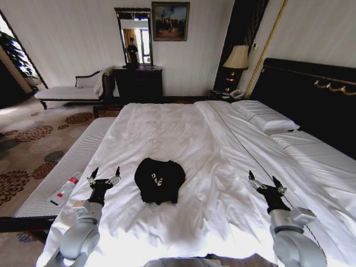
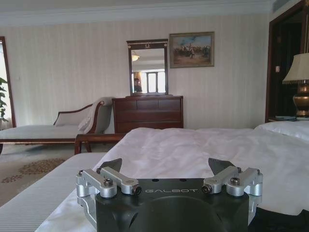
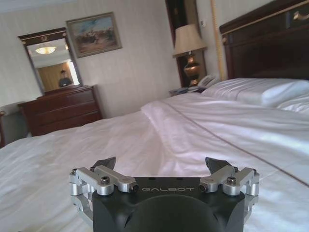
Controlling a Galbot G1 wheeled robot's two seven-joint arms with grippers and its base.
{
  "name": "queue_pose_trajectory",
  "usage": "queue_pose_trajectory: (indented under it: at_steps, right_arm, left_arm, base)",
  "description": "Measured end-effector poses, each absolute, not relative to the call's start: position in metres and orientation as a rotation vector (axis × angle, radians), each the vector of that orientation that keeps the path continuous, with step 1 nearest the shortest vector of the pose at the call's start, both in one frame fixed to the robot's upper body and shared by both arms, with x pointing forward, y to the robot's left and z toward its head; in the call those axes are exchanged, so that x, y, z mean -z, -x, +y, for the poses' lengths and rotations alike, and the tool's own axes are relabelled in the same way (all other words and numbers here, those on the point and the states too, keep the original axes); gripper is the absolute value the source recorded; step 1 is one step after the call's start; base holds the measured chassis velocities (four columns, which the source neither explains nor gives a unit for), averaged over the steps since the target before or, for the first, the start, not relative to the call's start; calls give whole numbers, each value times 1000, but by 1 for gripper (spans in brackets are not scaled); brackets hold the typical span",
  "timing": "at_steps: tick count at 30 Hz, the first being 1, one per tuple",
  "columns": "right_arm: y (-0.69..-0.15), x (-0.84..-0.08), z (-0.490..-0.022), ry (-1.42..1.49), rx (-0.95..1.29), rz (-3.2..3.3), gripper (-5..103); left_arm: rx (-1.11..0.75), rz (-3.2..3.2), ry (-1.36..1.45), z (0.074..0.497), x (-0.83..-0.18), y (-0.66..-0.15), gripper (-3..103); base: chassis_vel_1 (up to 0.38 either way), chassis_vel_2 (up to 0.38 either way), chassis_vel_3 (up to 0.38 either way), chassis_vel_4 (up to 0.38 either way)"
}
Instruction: Fold the clothes on the bed.
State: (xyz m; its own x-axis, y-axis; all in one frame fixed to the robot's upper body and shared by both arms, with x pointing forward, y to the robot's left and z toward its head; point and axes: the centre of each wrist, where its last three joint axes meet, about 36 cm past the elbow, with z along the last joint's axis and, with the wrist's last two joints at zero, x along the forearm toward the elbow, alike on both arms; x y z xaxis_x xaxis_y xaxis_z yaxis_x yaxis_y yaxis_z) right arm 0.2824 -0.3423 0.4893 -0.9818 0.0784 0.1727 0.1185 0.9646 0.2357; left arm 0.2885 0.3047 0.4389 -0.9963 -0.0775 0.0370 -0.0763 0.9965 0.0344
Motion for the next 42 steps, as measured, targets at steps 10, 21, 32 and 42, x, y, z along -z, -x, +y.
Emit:
queue_pose_trajectory:
  at_steps: [10, 21, 32, 42]
  right_arm:
    - [-351, -508, -337, -226, 524, -2771, 100]
    - [-449, -472, -320, -392, 631, -2551, 100]
    - [-506, -426, -281, -493, 622, -2400, 100]
    - [-534, -395, -265, -466, 625, -2360, 100]
  left_arm:
    - [63, -3029, -189, 311, -423, -279, 100]
    - [74, -2967, -264, 318, -413, -270, 100]
    - [76, -2961, -297, 324, -409, -270, 100]
    - [85, -2951, -293, 322, -407, -266, 100]
  base:
    - [0, 0, 0, 0]
    - [0, 0, 0, 0]
    - [0, 0, 0, 0]
    - [0, 0, 0, 0]
